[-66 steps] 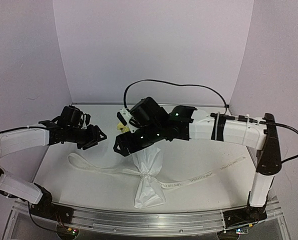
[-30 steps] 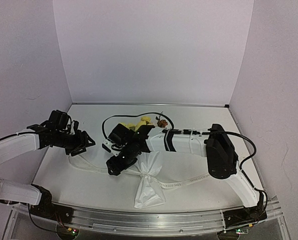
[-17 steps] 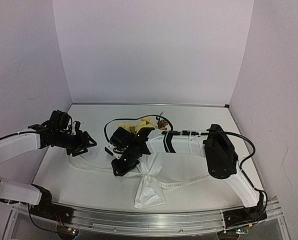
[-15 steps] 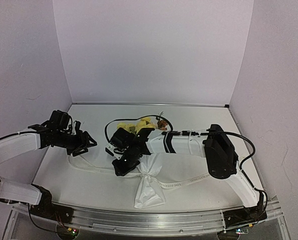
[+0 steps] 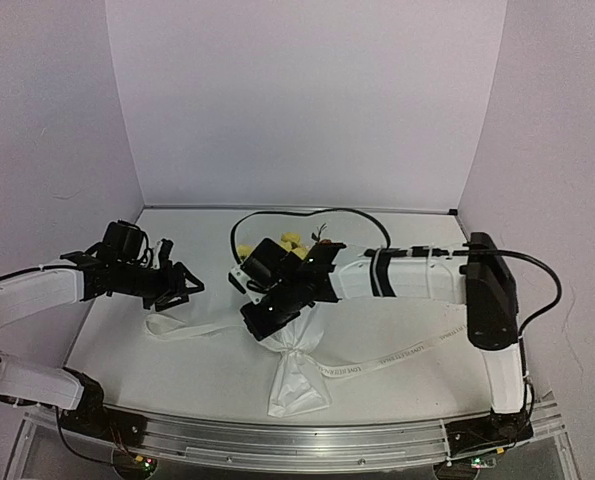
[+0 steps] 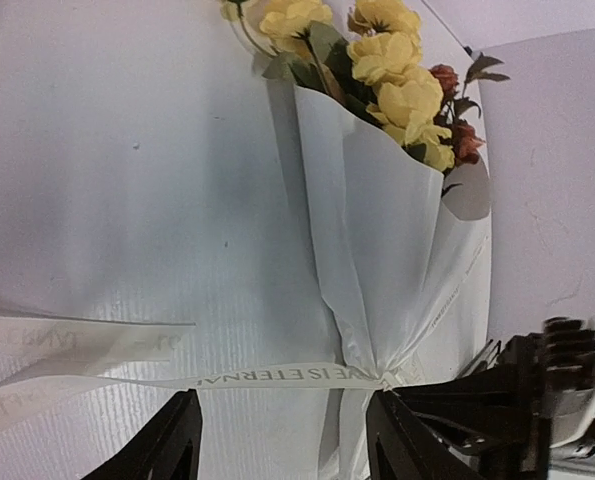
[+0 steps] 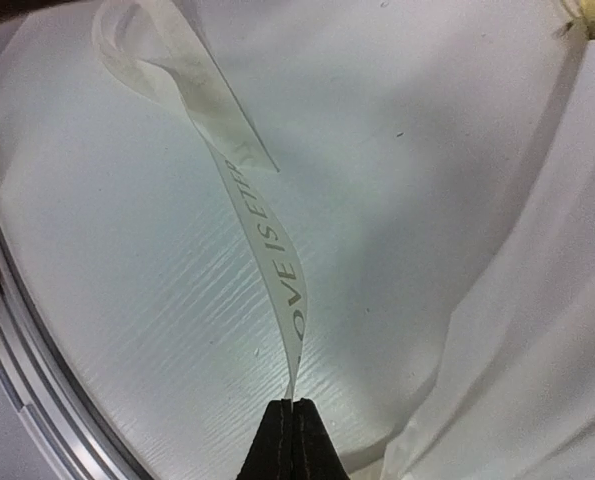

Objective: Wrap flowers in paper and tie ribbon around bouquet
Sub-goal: Cross the half-tied ribbon over the folded bouquet.

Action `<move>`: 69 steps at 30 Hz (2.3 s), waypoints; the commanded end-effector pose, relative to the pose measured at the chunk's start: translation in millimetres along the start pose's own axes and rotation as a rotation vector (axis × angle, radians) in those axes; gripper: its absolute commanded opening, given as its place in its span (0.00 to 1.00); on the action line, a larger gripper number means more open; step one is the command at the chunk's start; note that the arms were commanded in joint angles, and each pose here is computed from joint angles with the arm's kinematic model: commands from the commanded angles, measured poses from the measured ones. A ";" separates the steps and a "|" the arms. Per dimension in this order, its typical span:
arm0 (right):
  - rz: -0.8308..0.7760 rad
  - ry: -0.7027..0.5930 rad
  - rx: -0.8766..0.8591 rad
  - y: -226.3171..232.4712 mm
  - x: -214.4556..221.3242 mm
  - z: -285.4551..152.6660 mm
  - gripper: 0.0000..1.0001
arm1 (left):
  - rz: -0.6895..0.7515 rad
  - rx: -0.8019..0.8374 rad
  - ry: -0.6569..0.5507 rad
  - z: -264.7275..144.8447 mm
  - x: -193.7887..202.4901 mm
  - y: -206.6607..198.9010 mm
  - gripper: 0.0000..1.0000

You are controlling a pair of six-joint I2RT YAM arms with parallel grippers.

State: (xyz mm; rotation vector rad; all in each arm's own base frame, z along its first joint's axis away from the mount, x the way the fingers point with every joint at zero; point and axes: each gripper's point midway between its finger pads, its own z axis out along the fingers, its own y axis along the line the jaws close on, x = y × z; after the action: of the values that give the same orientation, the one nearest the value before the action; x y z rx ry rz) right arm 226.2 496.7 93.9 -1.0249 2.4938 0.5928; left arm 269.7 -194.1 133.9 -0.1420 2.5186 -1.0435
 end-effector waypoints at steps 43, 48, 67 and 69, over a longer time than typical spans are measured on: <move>0.367 -0.542 0.029 -50.6 -10.7 -84.0 0.00 | 0.555 0.179 0.113 112.7 56.3 -98.9 0.35; 0.362 -0.535 0.024 -48.9 -11.6 -81.6 0.00 | 0.563 0.177 0.098 108.8 55.2 -102.4 0.21; 0.357 -0.489 0.019 -48.6 -8.1 -81.1 0.34 | 0.610 0.259 0.040 85.5 51.8 -129.3 0.00; 0.363 -0.486 0.024 -51.2 -7.8 -84.8 0.38 | 0.611 0.266 0.049 86.8 53.1 -130.0 0.00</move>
State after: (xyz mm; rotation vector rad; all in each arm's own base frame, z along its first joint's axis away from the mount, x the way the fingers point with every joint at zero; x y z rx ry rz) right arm 248.0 423.4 137.7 -0.3661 2.2572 0.7822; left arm 252.6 -351.9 138.0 0.6470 2.2641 -1.0615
